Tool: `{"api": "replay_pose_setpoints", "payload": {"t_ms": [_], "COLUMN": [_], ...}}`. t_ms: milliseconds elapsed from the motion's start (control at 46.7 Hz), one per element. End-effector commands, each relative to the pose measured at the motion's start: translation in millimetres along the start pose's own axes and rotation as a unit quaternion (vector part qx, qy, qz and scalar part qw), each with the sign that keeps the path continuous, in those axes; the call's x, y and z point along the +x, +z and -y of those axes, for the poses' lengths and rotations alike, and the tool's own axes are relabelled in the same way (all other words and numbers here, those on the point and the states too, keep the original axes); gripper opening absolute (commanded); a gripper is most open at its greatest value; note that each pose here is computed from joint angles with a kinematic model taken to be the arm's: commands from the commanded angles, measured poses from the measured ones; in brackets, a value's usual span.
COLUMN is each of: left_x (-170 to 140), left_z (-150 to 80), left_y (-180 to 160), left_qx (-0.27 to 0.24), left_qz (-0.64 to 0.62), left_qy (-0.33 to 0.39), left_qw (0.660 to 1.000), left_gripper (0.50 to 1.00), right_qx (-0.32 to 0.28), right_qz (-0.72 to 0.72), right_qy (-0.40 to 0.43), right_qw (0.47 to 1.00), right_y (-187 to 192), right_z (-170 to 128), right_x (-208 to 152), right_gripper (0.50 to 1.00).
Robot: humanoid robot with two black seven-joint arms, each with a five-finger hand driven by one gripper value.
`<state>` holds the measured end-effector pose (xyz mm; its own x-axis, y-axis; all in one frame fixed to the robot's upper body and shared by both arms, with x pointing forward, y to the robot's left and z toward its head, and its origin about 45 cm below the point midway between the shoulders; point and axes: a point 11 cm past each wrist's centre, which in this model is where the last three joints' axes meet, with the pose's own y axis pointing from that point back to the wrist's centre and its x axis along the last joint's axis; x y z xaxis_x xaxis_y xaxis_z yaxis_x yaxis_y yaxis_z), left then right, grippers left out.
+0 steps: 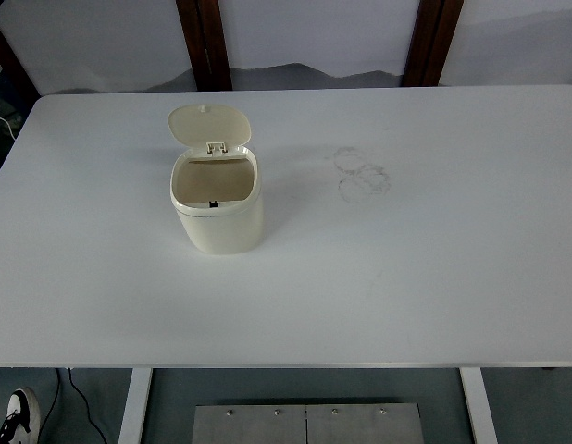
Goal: Open trash can
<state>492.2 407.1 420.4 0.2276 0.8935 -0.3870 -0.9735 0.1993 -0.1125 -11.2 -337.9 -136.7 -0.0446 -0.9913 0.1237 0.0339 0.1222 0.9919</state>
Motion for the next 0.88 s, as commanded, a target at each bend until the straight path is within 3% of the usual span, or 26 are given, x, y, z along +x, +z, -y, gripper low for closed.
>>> {"api": "replay_pose_setpoints", "payload": {"t_ms": [0,193,857], "left_x": [10.6,35.3,50.5], "left_z": [-3.7,-14.7,-27.0], "left_y": [-14.6,-37.0,-58.6], "left_qx": [0.003,0.002,0.021], "left_qz": [-0.019,-0.053,-0.057], "left_qy": [0.013,0.046,0.062], "left_qw": [1.0,0.998,0.996], "left_gripper": [1.0,1.0,1.0], "right_qx": [0.0,0.0,0.0], "right_qz": [0.0,0.0,-0.001], "right_qy": [0.0,0.0,0.0], "right_qw": [1.0,1.0,1.0], "right_y": [0.0,0.0,0.0], "right_z": [0.0,0.0,0.0], "right_x": [0.0,0.0,0.1], "right_gripper": [0.995,0.995,0.995]}}
